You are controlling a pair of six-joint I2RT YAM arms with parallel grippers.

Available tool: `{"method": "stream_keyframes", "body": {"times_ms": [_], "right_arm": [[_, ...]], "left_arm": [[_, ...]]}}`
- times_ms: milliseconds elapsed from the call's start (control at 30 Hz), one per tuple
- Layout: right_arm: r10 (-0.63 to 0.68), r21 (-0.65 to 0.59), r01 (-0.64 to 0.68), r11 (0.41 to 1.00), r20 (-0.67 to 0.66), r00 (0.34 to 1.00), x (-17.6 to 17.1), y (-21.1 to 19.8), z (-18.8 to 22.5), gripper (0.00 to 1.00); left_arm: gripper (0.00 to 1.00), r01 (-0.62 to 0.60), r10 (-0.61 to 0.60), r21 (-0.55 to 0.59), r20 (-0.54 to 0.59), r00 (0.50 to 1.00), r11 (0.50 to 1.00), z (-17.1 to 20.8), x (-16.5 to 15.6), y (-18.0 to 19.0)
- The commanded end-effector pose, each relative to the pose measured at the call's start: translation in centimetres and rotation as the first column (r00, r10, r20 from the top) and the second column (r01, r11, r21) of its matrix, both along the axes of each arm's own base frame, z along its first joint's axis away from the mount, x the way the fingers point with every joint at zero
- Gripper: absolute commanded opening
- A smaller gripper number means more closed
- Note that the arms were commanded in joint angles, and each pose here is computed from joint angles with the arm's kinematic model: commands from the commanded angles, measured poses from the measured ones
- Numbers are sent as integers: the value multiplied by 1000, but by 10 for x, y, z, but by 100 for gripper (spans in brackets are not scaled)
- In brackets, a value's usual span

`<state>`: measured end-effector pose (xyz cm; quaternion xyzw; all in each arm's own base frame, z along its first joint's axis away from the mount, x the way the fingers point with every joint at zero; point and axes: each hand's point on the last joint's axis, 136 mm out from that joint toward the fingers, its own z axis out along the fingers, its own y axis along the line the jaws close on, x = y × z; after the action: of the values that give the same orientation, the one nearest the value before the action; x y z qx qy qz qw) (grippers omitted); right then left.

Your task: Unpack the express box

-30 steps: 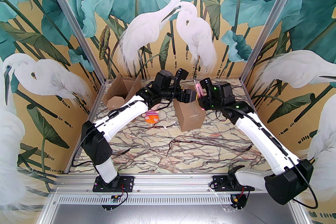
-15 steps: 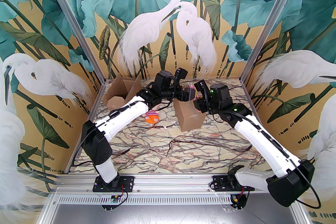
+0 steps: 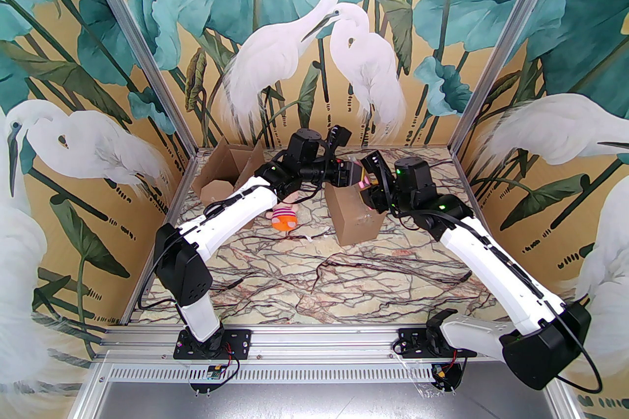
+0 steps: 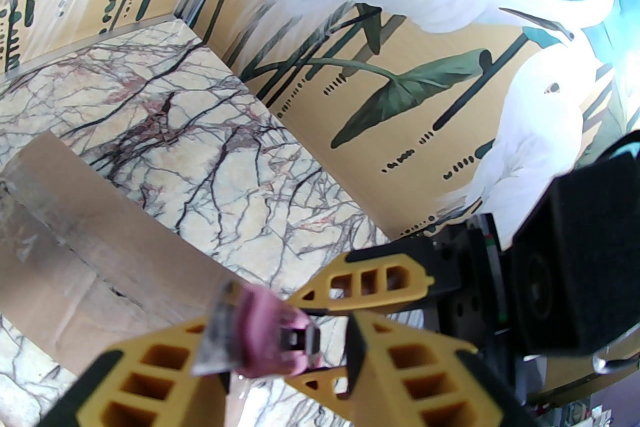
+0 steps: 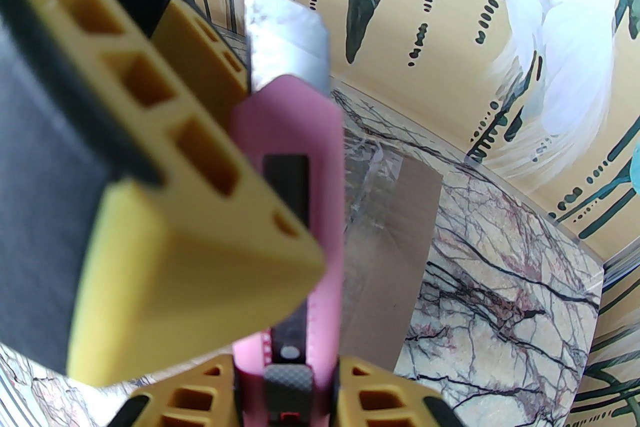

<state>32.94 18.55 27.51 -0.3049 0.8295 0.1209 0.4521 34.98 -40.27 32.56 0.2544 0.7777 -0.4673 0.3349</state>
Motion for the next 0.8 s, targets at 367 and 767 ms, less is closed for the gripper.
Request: {"method": "stream_keyframes", "body": {"times_ms": [367,767], "right_arm": [[44,29,-46,999,72,996,-1,8,14,12],[-113,143,96,985,115,987,6,-15,19,81]], "left_arm": [[15,38,-39,-41,-32,999,998,5,-1,-8],[4,-39,38,-147,-10,999,988,31,21,-4]]}}
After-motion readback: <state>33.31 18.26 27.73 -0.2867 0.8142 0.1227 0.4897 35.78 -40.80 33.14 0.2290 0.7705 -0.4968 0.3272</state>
